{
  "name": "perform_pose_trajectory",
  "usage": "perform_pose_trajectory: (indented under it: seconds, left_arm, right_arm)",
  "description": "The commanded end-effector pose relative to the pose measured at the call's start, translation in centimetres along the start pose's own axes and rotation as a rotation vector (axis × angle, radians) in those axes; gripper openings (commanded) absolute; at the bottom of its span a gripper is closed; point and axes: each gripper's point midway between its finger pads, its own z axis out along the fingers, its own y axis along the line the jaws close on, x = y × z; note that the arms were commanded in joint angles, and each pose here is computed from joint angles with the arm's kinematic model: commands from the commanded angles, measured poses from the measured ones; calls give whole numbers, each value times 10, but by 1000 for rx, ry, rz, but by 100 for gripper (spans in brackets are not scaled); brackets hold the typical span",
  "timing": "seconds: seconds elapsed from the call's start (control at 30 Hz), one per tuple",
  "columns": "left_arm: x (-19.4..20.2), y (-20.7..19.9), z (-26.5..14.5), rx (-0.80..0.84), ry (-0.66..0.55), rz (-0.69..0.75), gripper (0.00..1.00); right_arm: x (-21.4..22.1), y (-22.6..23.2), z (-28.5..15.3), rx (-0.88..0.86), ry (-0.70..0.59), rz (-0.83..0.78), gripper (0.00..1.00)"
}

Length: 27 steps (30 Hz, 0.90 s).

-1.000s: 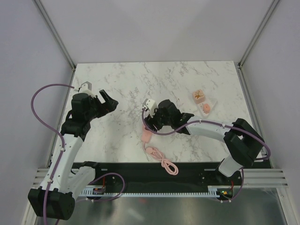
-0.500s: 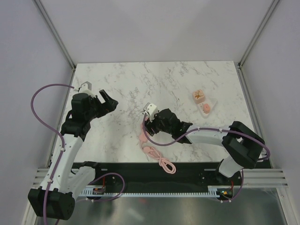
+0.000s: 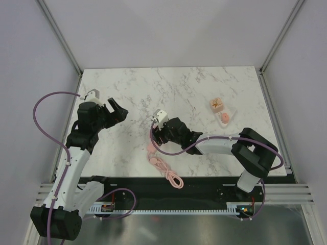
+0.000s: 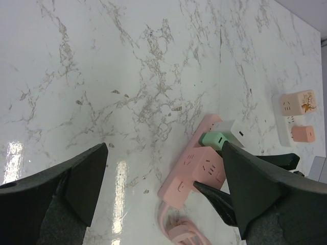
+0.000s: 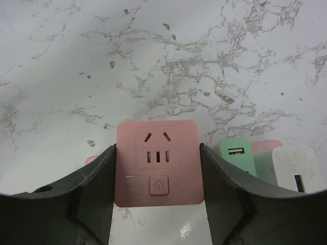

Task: Insert the plug

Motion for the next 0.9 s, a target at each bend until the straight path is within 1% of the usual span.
perform_pose_trajectory:
  seconds: [0.0, 0.07, 0.17, 0.3, 0.47, 0.53, 0.57, 0.6, 0.63, 0.67, 0.73, 0.77, 0.8, 0.83, 0.87]
  left_arm:
    - [-13, -1, -2, 6, -55, 49, 100]
    - [-13, -1, -2, 2, -58, 51, 100]
    - [-14, 0, -2, -2, -61, 52, 100]
    - [-14, 1, -2, -5, -61, 54, 100]
    - [-15, 2, -3, -11, -70, 58, 100]
    - [-16, 3, -3, -17, -73, 60, 100]
    - [-16, 3, -4, -15, -72, 58, 100]
    - [-15, 3, -3, -17, -69, 58, 100]
    - [-15, 2, -3, -14, -68, 58, 100]
    - [-15, 2, -3, -13, -67, 58, 100]
    - [-15, 2, -3, -10, -66, 58, 100]
    - [-14, 2, -3, -9, -64, 58, 100]
    - [-14, 1, -3, -9, -65, 58, 100]
    - [-14, 1, -3, -6, -63, 58, 100]
    - [-14, 1, -2, -6, -60, 58, 100]
  right_arm:
    - [190, 17, -55, 11, 618, 133, 0]
    - [190, 18, -55, 13, 599, 158, 0]
    - [207, 20, -59, 17, 606, 193, 0]
    - [223, 28, -62, 16, 634, 189, 0]
    - [227, 26, -62, 63, 641, 169, 0]
    - [223, 20, -64, 94, 637, 157, 0]
    - [212, 20, -62, 100, 610, 159, 0]
    - [205, 18, -62, 108, 595, 157, 3]
    - [198, 15, -63, 127, 581, 157, 12]
    - [177, 15, -60, 129, 532, 164, 20]
    - [159, 10, -61, 154, 499, 156, 34]
    - [132, 11, -58, 151, 440, 157, 41]
    - [121, 9, -57, 159, 418, 155, 45]
    - [110, 6, -57, 172, 398, 149, 54]
    - [90, 6, -56, 169, 364, 139, 57]
